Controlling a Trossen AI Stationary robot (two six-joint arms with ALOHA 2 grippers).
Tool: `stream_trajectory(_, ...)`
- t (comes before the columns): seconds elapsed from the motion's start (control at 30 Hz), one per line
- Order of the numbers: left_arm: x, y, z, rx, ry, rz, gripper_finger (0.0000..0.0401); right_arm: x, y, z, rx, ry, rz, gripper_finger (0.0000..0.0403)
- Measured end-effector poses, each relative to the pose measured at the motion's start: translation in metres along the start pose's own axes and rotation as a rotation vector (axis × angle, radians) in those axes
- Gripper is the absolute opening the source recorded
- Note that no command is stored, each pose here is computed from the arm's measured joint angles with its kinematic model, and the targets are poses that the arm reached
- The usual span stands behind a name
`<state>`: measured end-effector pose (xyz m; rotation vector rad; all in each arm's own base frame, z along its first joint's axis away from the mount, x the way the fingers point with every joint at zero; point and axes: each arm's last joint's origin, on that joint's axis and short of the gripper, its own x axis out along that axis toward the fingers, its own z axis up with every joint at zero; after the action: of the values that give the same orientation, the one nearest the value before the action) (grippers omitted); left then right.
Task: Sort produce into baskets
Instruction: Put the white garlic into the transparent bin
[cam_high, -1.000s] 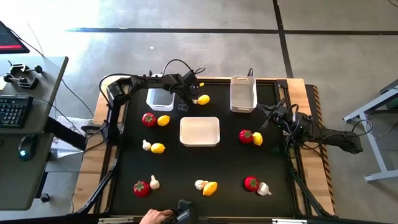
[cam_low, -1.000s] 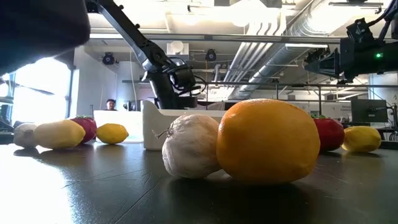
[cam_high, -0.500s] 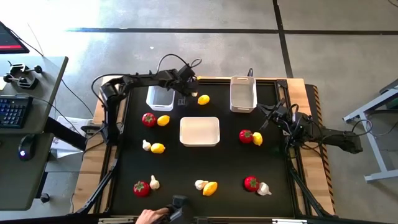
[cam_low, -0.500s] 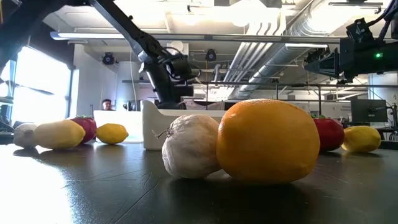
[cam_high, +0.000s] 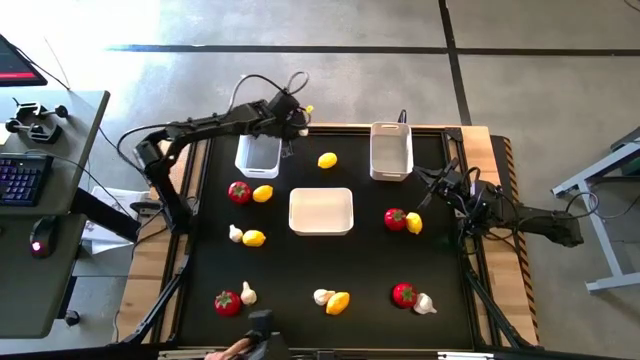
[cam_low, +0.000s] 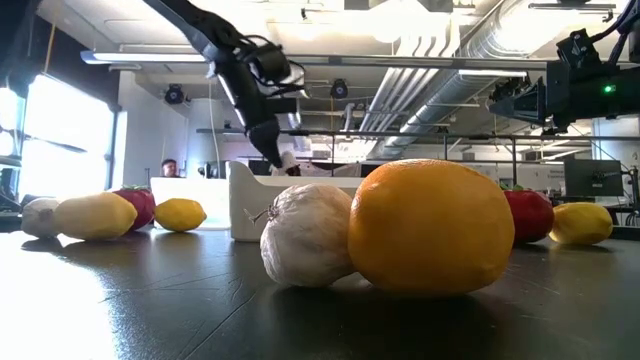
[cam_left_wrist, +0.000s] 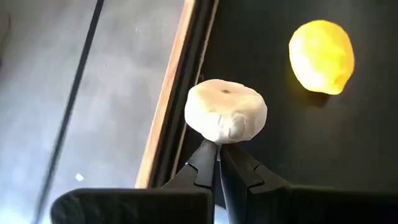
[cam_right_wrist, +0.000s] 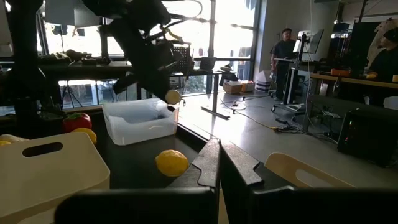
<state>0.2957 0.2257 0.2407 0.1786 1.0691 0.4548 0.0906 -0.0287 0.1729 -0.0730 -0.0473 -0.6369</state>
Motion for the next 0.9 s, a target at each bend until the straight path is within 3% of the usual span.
stream_trajectory(0.2,-0.021,0.009,-0.040,-0.195,0.033,0.035,0.0000,0.000,0.000,0.000,0.000,0.000,0.000,0.0000)
stream_trajectory(0.4,-0.014,0.014,-0.079,-0.347,0.125,0.049,0.0000,0.000,0.000,0.000,0.000,0.000,0.000,0.0000)
stream_trajectory(0.6,0.004,0.023,-0.095,-0.405,0.198,0.048,0.0000,0.000,0.000,0.000,0.000,0.000,0.000,0.0000)
stream_trajectory(0.9,0.033,0.026,-0.112,-0.378,0.303,0.008,0.0000,0.000,0.000,0.000,0.000,0.000,0.000,0.0000)
